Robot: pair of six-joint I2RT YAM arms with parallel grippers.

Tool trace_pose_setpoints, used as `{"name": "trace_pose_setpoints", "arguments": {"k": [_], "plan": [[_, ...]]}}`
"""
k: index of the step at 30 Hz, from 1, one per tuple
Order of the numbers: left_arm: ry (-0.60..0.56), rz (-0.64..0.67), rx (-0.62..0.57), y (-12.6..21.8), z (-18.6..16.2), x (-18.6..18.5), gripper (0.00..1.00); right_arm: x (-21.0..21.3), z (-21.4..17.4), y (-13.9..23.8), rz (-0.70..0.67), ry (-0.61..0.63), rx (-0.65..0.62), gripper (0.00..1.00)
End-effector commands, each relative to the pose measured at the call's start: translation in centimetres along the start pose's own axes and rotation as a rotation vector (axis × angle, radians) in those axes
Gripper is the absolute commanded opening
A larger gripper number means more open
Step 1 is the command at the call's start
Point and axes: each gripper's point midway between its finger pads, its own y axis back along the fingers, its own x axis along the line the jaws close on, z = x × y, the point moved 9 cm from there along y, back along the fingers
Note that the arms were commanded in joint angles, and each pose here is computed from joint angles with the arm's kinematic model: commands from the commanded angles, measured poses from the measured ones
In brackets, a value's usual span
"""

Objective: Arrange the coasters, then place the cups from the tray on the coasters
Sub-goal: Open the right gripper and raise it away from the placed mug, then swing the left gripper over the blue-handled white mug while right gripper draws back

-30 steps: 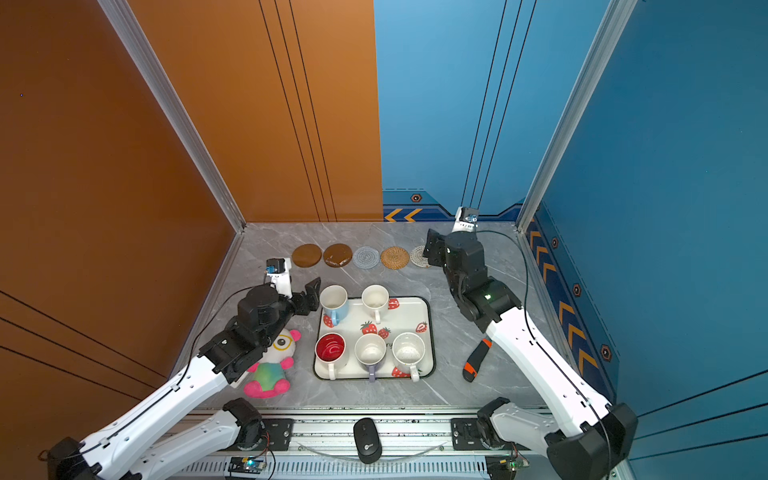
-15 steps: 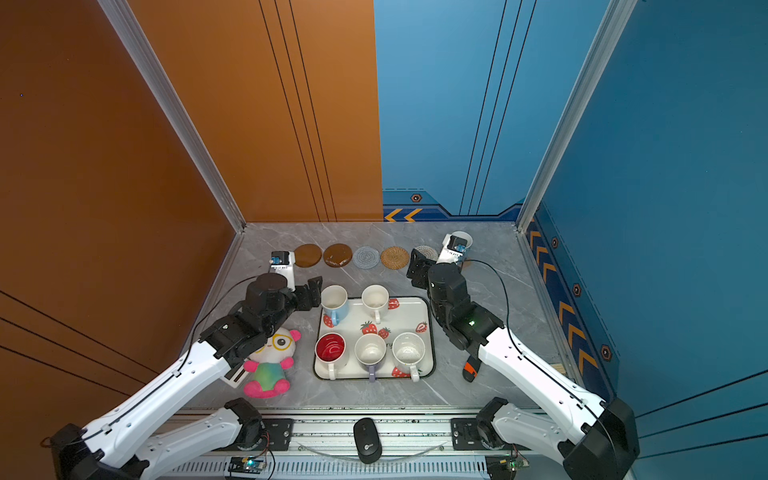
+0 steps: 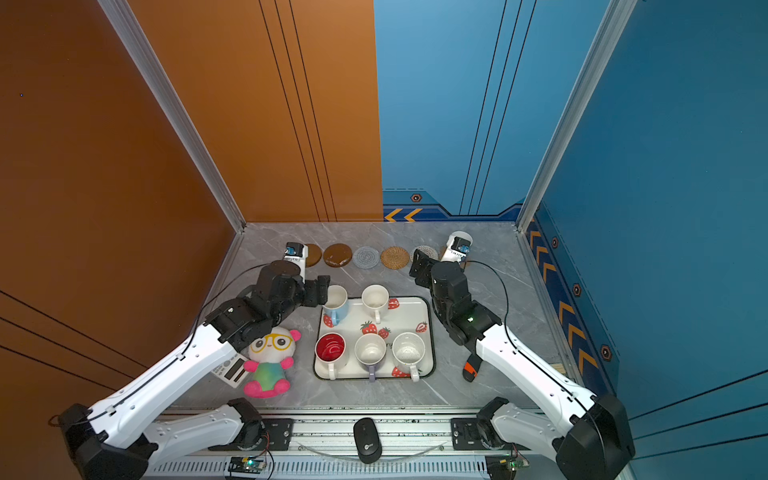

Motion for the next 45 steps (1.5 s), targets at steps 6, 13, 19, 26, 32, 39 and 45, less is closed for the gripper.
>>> {"name": "trace_pose_setpoints", "arguments": {"k": [6, 13, 19, 26, 32, 39, 45], "plan": [[-0.075, -0.019, 0.105, 0.0, -0.2, -0.7, 0.9, -1.2, 0.0, -0.5, 0.024, -0.058, 0.01, 0.84], [-0.103, -0.062, 0.217, -1.2, -0.7, -1.8, 0.9, -2.5, 0.0, -0.6, 0.007, -0.081, 0.013, 0.84], [-0.114, -0.067, 0.303, -2.1, -2.0, -2.2, 0.89, -3.1, 0.0, -0.5, 0.007, -0.1, 0.025, 0.84], [-0.098, -0.071, 0.322, -2.1, -2.6, -2.2, 0.89, -3.3, 0.3, 0.2, 0.005, -0.108, 0.01, 0.84], [-0.089, -0.085, 0.377, -2.8, -4.0, -2.5, 0.89, -3.5, 0.1, 0.2, -0.001, -0.11, 0.014, 0.83], [-0.067, -0.095, 0.452, -3.7, -5.7, -2.9, 0.88, -3.9, 0.2, 0.3, -0.013, -0.108, 0.003, 0.83], [-0.056, -0.078, 0.504, -4.5, -6.9, -3.0, 0.88, -4.0, -0.1, -0.3, -0.008, -0.119, 0.019, 0.83]]}}
